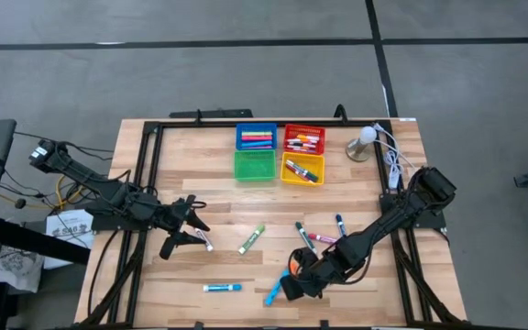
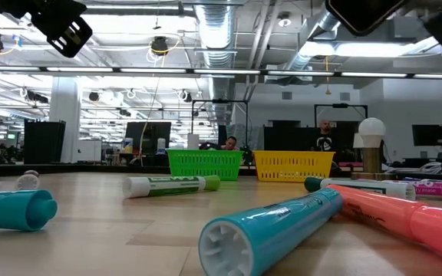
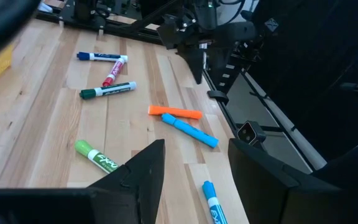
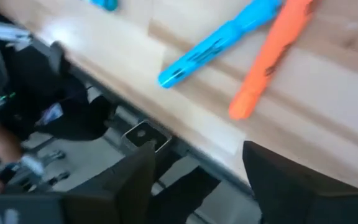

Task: Pick & Place Markers
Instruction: Put the orange highlighter into the blue bin

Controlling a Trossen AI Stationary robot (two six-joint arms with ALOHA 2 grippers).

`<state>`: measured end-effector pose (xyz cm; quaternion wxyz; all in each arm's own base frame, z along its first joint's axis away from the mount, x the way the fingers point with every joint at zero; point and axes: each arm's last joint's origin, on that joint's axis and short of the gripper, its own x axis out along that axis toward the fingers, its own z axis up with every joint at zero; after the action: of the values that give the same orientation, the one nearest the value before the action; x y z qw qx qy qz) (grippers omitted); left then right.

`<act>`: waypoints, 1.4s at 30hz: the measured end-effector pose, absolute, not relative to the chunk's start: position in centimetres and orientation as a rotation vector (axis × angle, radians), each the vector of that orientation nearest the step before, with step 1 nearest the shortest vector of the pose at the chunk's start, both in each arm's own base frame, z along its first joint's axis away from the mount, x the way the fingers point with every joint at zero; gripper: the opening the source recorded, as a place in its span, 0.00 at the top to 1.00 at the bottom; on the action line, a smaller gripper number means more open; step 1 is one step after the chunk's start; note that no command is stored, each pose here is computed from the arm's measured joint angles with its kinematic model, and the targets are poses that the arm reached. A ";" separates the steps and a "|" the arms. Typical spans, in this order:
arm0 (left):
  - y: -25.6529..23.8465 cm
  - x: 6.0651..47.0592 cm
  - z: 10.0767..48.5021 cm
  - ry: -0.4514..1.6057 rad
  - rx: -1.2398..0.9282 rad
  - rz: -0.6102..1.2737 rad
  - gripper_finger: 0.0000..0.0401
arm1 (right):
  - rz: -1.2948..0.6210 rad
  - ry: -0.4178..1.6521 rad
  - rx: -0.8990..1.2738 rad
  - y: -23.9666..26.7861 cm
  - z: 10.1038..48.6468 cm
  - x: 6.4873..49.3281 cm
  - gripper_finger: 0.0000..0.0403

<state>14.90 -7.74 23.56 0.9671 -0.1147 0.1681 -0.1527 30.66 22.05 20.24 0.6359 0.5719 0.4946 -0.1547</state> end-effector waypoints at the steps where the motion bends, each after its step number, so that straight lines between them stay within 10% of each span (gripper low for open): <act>1: -7.7 14.9 23.6 0.340 -0.232 -0.309 0.56 | -0.372 1.130 1.298 22.0 20.2 30.6 0.40; 42: -7.7 14.8 22.4 0.359 -0.225 -0.304 0.56 | -0.562 1.219 1.256 21.2 14.8 32.0 0.46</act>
<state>14.78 -7.67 22.41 0.9662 -0.1112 0.1773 -0.1505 31.96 21.23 14.82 0.6065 0.5431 0.5273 -0.2432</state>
